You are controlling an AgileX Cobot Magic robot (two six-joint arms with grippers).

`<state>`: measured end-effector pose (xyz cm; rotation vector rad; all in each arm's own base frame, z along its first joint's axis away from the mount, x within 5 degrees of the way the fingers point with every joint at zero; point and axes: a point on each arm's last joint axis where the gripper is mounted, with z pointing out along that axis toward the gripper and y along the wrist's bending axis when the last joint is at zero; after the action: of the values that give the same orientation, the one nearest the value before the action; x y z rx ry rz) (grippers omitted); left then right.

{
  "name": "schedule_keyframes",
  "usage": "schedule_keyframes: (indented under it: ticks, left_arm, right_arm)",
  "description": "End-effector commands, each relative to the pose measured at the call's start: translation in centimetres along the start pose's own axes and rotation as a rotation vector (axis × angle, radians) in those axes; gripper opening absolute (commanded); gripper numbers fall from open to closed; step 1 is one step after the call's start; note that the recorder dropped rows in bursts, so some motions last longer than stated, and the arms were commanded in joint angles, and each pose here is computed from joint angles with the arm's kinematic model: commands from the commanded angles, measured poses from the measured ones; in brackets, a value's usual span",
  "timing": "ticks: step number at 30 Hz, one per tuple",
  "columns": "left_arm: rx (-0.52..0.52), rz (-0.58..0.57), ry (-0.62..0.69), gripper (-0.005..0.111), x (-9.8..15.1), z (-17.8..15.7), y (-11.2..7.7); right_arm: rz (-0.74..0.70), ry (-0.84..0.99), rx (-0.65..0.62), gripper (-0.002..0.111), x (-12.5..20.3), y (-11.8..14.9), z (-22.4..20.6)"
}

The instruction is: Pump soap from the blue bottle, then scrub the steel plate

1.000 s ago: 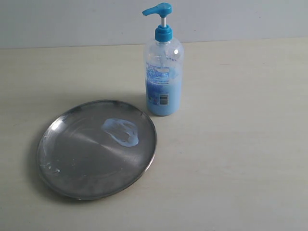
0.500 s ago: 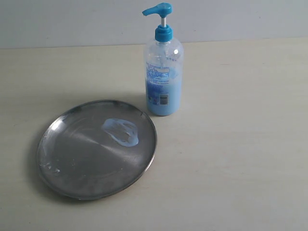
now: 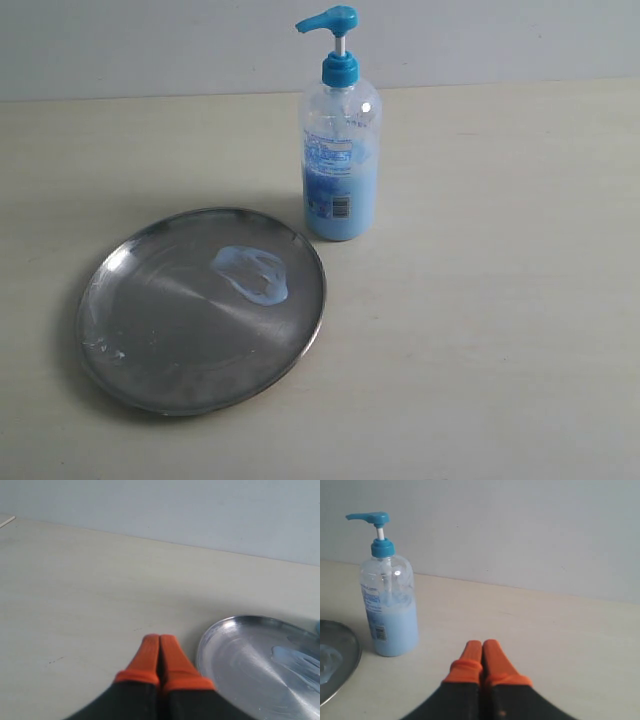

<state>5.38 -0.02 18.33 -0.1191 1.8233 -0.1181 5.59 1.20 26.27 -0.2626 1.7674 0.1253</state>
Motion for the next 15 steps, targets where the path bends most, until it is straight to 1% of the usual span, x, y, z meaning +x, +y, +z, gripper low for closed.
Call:
schedule_keyframes:
  ticks: [1,10,15]
  left_arm:
    - [-0.002,0.006,-0.008,0.001,0.0,0.0,0.0]
    - [-0.002,0.006,-0.008,0.001,0.0,0.0,0.0]
    - [-0.002,0.006,-0.008,0.001,0.0,0.0,0.0]
  right_arm:
    - [0.033,-0.048,0.041,0.000,1.4,-0.1,0.0]
    - [0.101,-0.062,0.126,0.000,4.8,-0.2,0.3]
    - [0.105,-0.043,0.139,0.000,6.3,-0.2,0.9]
